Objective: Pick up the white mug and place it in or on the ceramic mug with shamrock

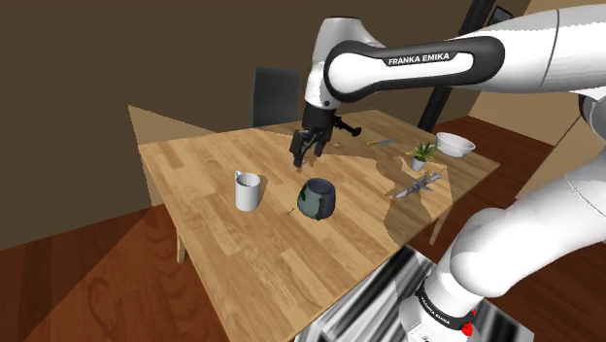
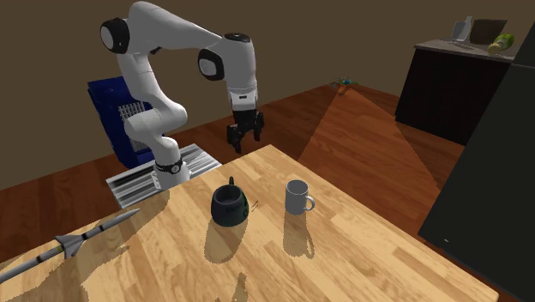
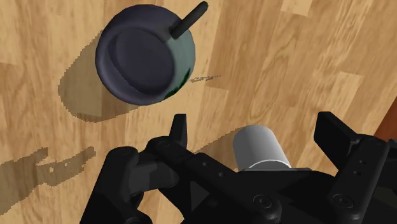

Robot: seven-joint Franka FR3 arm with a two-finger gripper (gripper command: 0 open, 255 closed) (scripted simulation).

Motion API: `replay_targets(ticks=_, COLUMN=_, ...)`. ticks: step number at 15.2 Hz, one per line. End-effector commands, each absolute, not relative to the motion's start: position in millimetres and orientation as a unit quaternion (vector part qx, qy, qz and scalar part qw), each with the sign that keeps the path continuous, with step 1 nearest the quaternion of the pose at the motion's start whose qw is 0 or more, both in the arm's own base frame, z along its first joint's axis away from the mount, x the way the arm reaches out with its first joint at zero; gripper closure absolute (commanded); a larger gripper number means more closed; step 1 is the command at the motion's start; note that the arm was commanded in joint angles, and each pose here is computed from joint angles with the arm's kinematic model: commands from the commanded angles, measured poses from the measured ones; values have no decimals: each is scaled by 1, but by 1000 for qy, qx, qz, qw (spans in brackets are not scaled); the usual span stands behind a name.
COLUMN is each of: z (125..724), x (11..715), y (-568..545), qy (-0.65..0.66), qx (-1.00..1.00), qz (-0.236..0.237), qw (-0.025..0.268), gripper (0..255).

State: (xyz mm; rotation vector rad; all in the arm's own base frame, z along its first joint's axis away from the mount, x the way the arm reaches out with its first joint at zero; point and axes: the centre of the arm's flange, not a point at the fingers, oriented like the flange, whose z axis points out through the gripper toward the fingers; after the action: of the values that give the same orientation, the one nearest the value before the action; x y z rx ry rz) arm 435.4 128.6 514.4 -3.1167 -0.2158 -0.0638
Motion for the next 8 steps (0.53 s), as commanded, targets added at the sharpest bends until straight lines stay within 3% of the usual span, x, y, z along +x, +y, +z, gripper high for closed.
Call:
replay_targets(ticks=1, z=499, x=451, y=147, qy=-65, qx=-998, qz=-21, qw=8, gripper=0)
replay_targets(ticks=8, z=450, x=514, y=196, qy=-53, qx=-998, qz=-20, qw=5, gripper=0)
